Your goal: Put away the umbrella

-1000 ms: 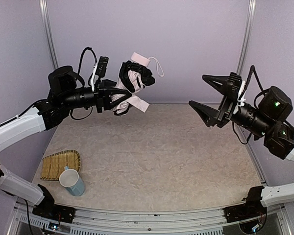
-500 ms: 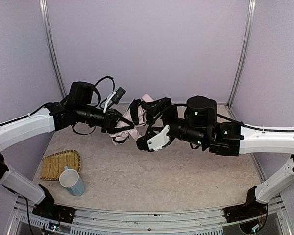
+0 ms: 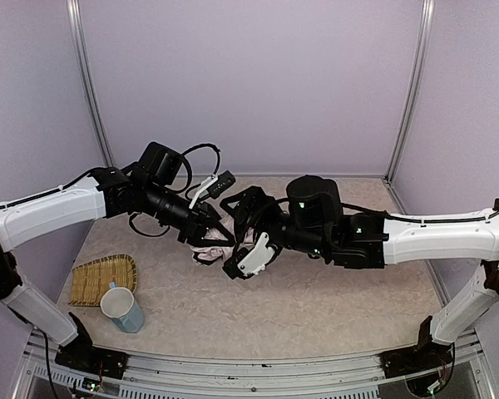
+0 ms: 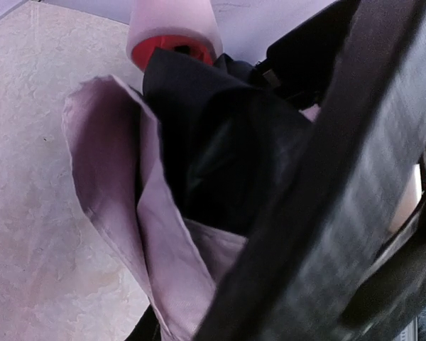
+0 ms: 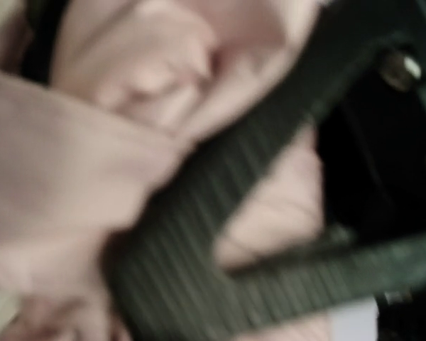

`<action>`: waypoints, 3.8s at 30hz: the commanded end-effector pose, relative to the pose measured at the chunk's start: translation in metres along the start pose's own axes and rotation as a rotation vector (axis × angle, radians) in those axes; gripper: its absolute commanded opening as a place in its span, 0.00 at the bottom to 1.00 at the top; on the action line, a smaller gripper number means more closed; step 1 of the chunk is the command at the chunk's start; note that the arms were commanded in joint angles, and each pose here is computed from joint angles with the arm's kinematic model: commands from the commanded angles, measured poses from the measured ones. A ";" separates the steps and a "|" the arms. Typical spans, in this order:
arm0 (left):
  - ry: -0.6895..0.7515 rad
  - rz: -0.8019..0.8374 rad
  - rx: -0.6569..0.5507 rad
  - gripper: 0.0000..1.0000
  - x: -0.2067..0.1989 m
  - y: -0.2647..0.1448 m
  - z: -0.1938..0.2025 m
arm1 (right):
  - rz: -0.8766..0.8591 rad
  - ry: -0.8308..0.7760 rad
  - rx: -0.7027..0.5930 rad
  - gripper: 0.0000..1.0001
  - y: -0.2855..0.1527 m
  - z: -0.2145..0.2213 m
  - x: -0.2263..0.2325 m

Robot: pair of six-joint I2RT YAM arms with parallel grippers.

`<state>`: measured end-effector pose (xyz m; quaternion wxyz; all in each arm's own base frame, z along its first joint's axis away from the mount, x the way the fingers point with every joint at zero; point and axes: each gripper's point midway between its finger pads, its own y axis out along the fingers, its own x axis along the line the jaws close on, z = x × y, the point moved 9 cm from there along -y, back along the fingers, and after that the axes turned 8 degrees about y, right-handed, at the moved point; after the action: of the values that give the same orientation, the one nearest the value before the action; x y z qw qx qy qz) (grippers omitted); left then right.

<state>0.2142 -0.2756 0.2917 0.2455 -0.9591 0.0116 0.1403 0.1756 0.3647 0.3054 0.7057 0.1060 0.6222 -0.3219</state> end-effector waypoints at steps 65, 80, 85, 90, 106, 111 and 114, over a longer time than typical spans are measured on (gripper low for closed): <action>0.624 -0.453 -0.909 0.99 -0.132 -0.169 -0.093 | 0.088 0.937 -0.154 0.00 -0.039 0.036 -0.123; 0.385 -0.321 -0.736 0.44 -0.119 -0.082 -0.064 | 0.114 1.194 -0.167 0.00 -0.051 0.052 -0.131; 0.277 -0.390 -0.750 0.61 -0.103 -0.071 -0.064 | 0.118 1.187 -0.162 0.00 -0.049 0.052 -0.127; 0.200 -0.431 -0.802 0.62 -0.094 -0.067 -0.068 | 0.118 1.181 -0.164 0.00 -0.046 0.051 -0.127; 0.204 -0.327 -0.737 0.15 -0.088 -0.042 -0.077 | 0.131 1.181 -0.170 0.00 -0.050 0.052 -0.129; 0.237 -0.350 -0.809 0.00 -0.095 -0.057 -0.074 | 0.130 1.197 -0.175 0.00 -0.052 0.052 -0.128; 0.272 -0.364 -0.822 0.00 -0.103 -0.070 -0.075 | 0.134 1.226 -0.153 0.00 -0.053 0.059 -0.128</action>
<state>0.1524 -0.2731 0.3918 -0.0937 -0.9798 -0.1769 -0.0019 0.1919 0.3456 0.4234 0.2532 0.2359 0.9228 -0.1695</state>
